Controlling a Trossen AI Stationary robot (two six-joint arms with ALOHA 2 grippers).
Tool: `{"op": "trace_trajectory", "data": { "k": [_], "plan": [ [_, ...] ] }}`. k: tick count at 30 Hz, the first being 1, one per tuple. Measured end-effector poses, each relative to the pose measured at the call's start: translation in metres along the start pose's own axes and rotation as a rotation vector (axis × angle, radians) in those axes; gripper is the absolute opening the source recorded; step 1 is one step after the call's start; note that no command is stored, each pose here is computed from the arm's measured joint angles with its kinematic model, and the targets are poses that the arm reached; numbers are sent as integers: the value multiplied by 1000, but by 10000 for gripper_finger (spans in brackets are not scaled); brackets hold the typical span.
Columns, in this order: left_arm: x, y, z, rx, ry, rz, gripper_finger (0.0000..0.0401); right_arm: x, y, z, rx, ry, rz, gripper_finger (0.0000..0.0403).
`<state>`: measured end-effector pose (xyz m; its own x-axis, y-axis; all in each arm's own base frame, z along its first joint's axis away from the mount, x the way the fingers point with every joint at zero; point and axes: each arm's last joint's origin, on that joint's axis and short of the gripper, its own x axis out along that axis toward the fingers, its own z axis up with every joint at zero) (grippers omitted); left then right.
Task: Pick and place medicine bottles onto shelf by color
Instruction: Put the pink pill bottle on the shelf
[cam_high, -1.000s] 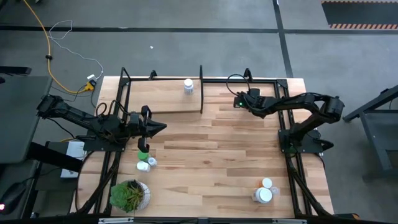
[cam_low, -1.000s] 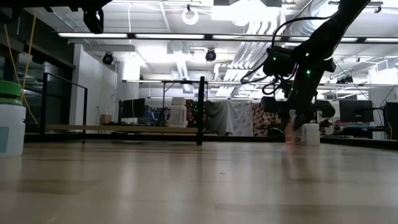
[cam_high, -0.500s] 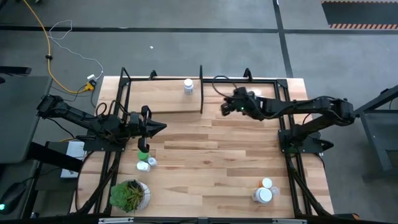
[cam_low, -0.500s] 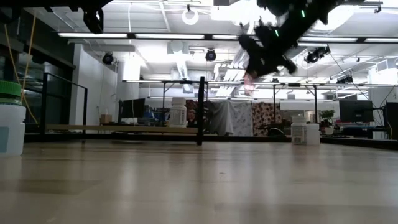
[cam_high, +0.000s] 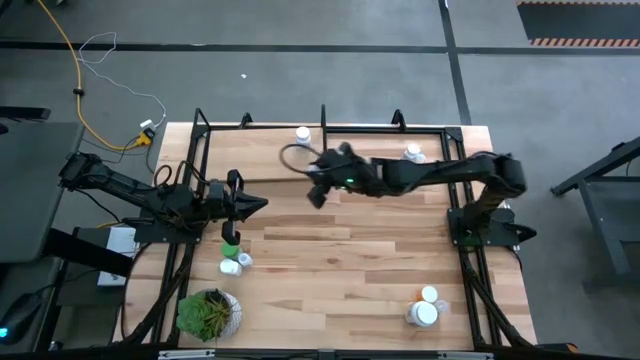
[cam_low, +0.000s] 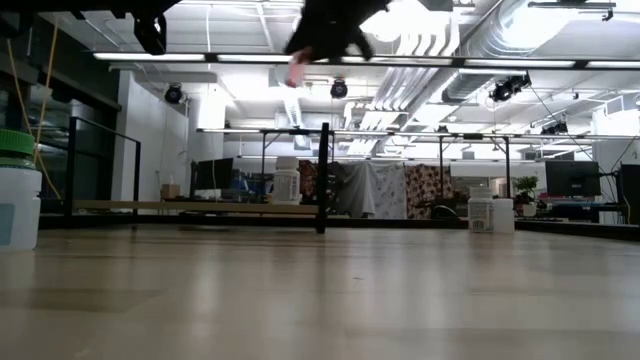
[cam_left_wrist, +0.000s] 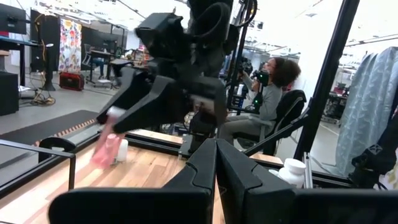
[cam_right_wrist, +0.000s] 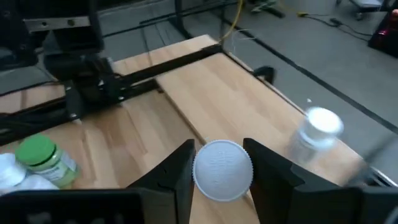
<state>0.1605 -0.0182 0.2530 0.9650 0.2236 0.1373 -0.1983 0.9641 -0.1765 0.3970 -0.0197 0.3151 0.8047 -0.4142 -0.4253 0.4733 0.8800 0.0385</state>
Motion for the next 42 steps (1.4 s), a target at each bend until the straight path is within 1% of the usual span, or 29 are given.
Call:
{"op": "trace_trajectory", "data": {
  "k": [3, 6, 10, 14, 16, 20, 27, 30, 33, 37, 39, 42],
  "plan": [
    [0, 0, 0, 0, 0, 0, 0, 28, 6, 3, -39, 36, -21, 119],
    [0, 0, 0, 0, 0, 0, 0, 56, 6, 2, -55, 72, -79, 119],
    [0, 0, 0, 0, 0, 0, 0, 91, 0, -4, 3, 125, -161, 119],
    [0, 0, 0, -1, -1, 0, 0, 121, -13, -15, 82, 196, -236, 119],
    [-1, 0, 1, -5, -9, -1, 0, 130, -20, -19, 109, 227, -269, 119],
    [-2, 0, 4, -19, -27, -7, 0, 141, -29, -19, 127, 229, -316, 119],
    [-2, 0, 4, -19, -27, -8, 0, 139, -29, -21, 120, 242, -339, 119],
    [-2, 0, 4, -19, -27, -8, 0, 135, -20, -21, 79, 247, -313, 119],
    [-2, 0, 4, -20, -27, -8, 0, 127, -8, -17, 3, 243, -270, 119],
    [-3, 0, 5, -22, -32, -11, 0, 115, 7, -4, -118, 170, -210, 119],
    [-3, 0, 6, -25, -37, -24, 0, 115, 14, 0, -173, 142, -139, 119],
    [-5, -2, 8, -33, -51, -72, 0, 119, 19, -2, -217, 125, 18, 119]
  ]
}}
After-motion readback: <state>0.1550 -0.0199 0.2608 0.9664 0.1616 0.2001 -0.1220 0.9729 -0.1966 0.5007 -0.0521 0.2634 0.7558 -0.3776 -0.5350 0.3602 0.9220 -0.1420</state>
